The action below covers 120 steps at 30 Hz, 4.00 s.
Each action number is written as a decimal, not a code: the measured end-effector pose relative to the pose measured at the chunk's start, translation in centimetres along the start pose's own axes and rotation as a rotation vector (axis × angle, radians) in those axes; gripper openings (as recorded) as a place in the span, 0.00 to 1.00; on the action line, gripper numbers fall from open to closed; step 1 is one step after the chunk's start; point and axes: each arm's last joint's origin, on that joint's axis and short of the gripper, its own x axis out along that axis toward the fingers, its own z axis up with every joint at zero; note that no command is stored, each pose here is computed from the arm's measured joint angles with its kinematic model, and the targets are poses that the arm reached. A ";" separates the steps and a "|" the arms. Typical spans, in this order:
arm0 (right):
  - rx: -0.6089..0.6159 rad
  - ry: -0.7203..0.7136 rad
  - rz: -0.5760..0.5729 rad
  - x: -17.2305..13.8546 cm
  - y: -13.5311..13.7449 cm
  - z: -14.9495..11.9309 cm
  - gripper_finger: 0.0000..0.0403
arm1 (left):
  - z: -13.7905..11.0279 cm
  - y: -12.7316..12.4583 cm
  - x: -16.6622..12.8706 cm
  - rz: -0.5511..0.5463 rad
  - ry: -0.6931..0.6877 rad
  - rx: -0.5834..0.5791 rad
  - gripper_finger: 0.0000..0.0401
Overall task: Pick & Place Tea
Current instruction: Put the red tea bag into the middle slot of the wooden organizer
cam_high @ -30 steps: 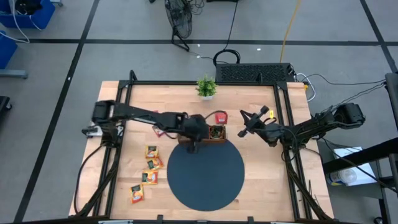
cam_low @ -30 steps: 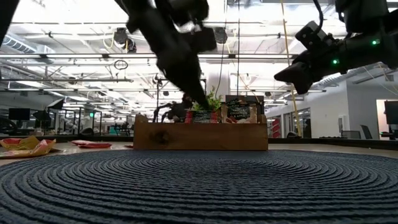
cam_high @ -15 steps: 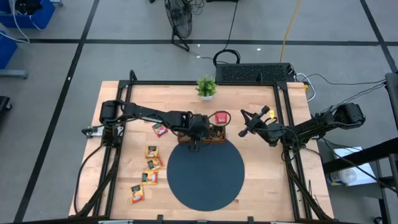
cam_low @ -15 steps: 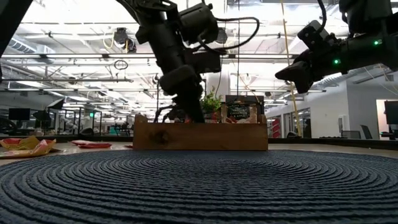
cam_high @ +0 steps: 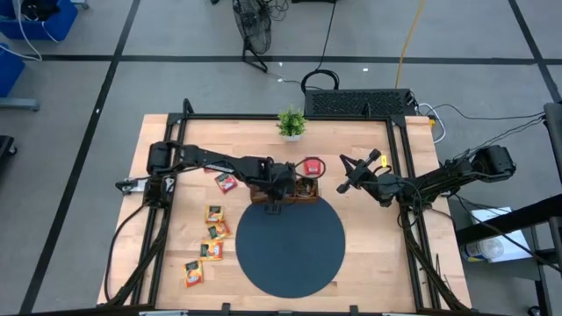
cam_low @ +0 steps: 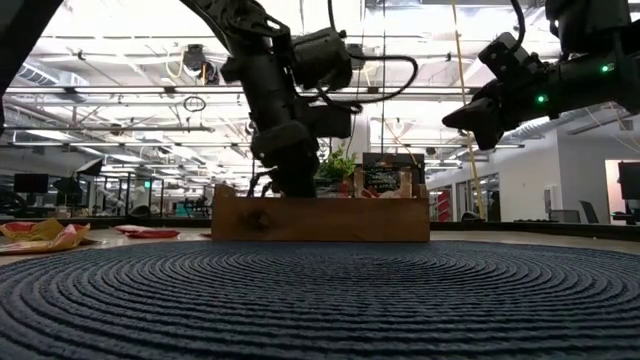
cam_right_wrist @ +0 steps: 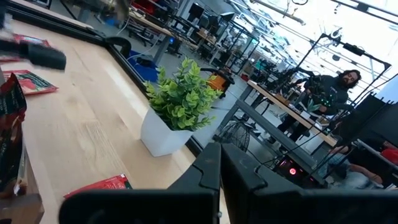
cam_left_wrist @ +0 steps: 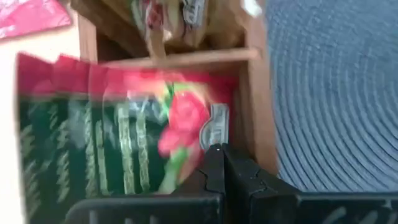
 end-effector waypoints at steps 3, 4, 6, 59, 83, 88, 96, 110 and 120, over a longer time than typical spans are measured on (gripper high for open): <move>0.000 -0.003 0.005 0.0 0.0 0.0 0.00 | -0.1 0.1 0.7 -0.012 0.007 -0.007 0.00; 0.000 -0.005 0.009 0.0 0.0 0.0 0.00 | -0.1 0.2 0.7 -0.014 0.006 -0.013 0.00; 0.001 -0.012 0.021 0.0 0.1 0.0 0.00 | -0.1 0.2 0.8 -0.013 0.013 -0.030 0.00; 0.005 -0.012 0.021 0.0 0.1 0.1 0.00 | 1.3 -3.2 -1.1 0.222 0.114 0.163 0.02; 0.078 0.000 0.091 0.6 0.1 -0.5 0.04 | 3.0 -2.5 -5.0 0.168 -0.048 0.142 0.05; 0.156 0.069 0.246 2.5 -0.2 -1.1 0.22 | 3.0 -1.7 -9.0 0.202 -0.211 0.116 0.06; 0.300 0.418 0.431 7.1 -0.9 -2.2 0.56 | 0.0 -0.2 -10.9 0.258 -0.439 0.011 0.06; 0.200 0.621 0.526 12.4 5.0 -5.7 0.68 | -2.8 1.7 -9.3 0.299 -0.472 -0.069 0.19; 0.184 0.812 0.530 11.6 5.1 -7.6 0.44 | -3.1 1.5 -9.2 0.287 -0.434 -0.074 0.20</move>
